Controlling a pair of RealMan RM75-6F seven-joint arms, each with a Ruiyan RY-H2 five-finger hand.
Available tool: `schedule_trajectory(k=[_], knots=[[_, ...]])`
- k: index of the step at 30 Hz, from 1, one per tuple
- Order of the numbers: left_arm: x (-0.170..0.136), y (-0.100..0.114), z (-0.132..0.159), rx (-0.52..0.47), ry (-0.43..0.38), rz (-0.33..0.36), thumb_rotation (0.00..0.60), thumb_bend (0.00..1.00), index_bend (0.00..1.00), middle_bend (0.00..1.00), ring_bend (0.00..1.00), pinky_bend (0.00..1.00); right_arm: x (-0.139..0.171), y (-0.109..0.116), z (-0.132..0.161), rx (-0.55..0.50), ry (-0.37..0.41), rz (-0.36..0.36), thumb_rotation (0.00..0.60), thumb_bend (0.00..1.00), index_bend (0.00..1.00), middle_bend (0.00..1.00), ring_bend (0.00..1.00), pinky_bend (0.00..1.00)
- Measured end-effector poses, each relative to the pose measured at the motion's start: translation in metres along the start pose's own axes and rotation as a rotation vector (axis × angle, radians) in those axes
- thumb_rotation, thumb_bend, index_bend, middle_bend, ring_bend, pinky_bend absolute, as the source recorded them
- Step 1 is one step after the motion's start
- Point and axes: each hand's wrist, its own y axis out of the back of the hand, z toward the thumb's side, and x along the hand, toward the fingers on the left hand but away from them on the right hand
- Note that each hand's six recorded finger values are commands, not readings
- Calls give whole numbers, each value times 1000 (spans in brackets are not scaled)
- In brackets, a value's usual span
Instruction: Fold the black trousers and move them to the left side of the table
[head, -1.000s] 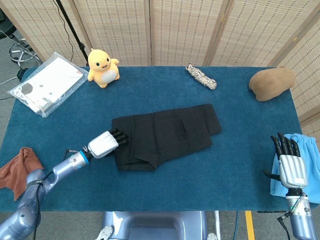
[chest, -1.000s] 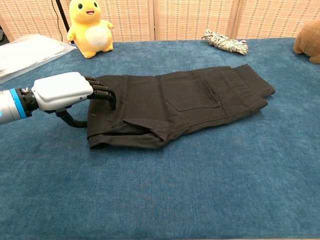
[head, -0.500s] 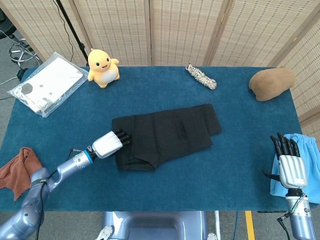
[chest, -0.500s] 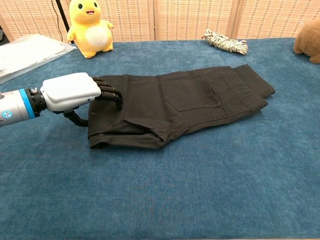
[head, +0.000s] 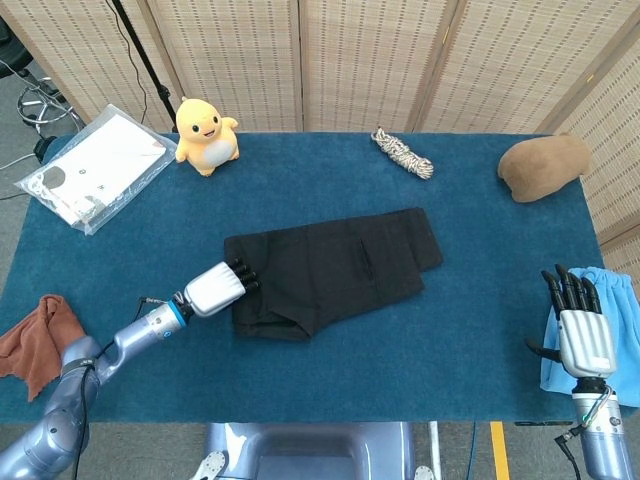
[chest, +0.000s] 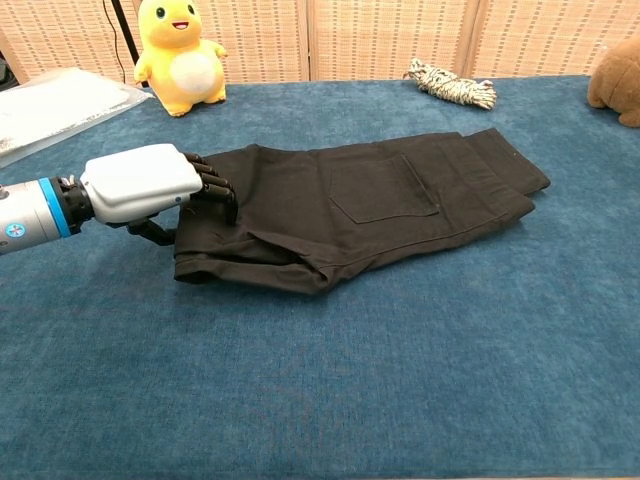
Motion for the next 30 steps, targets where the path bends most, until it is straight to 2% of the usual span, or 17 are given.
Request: schedule_trajectory(k=[8, 14, 26, 30], knots=[[-13, 2, -10, 20, 8, -2, 600, 538, 641, 499, 420, 432, 0, -1, 1, -10, 1, 6, 600, 0, 0, 0, 0, 0], [-42, 2, -24, 40, 22, -13, 600, 539, 654, 511, 431, 438, 0, -2, 2, -13, 3, 9, 600, 0, 0, 0, 0, 0], [-125, 8, -52, 66, 80, -24, 600, 540, 659, 519, 439, 442, 2, -3, 6, -17, 13, 16, 600, 0, 0, 0, 0, 0], [-166, 10, -60, 94, 106, -51, 600, 540, 662, 522, 441, 442, 2, -4, 6, -16, 15, 19, 600, 0, 0, 0, 0, 0]])
